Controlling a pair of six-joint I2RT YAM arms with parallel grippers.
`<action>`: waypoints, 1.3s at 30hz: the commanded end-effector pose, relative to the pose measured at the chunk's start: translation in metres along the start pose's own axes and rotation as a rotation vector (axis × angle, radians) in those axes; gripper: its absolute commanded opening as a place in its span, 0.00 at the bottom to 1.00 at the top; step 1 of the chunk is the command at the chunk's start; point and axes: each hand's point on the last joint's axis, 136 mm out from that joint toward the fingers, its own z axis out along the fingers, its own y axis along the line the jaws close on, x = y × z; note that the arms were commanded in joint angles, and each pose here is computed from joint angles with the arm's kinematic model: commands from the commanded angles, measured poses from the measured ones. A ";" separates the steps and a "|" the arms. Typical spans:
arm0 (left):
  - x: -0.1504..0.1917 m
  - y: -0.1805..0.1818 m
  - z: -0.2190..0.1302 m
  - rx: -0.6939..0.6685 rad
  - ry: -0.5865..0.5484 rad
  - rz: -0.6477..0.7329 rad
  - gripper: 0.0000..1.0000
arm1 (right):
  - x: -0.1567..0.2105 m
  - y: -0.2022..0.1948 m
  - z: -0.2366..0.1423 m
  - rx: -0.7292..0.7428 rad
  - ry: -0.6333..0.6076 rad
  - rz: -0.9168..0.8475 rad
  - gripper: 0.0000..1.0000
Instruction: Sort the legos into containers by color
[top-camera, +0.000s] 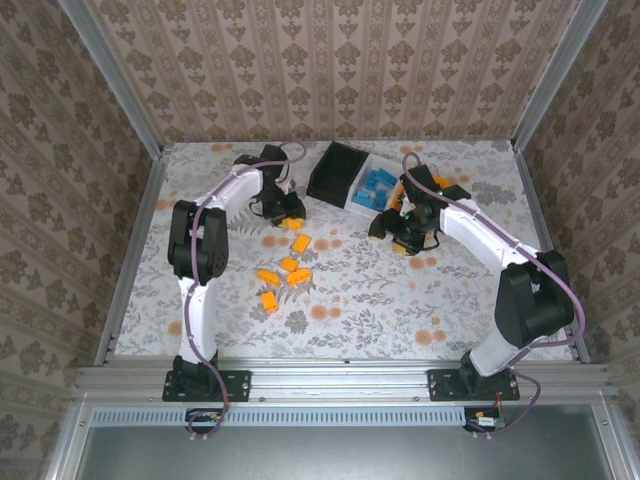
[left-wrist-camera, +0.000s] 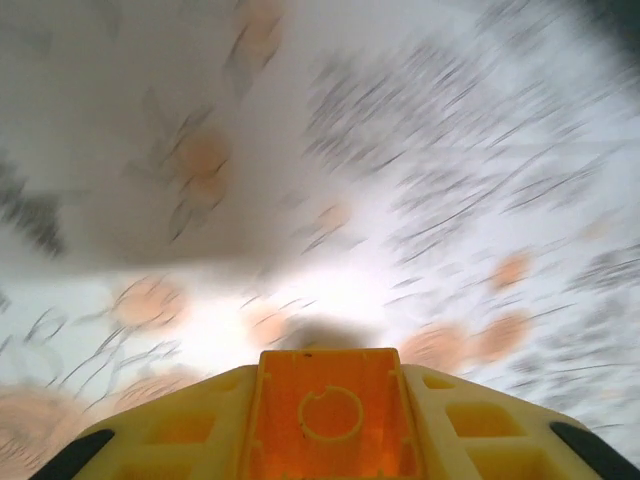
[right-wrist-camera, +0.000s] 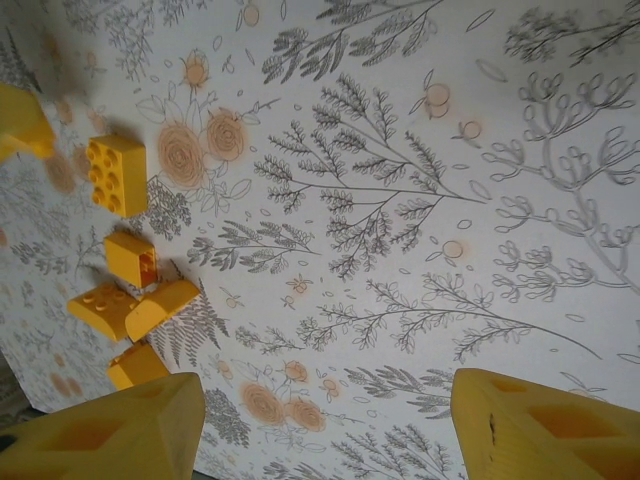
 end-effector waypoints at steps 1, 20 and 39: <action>-0.047 -0.069 -0.038 0.279 -0.140 -0.076 0.34 | 0.002 0.003 -0.011 -0.026 -0.021 -0.023 0.68; -0.144 -0.126 -0.001 0.418 -0.283 -0.205 0.37 | 0.005 0.005 -0.031 -0.060 -0.069 0.050 0.68; -0.039 -0.073 -0.052 -0.013 -0.173 0.208 0.62 | 0.002 -0.001 -0.026 -0.044 -0.028 -0.052 0.71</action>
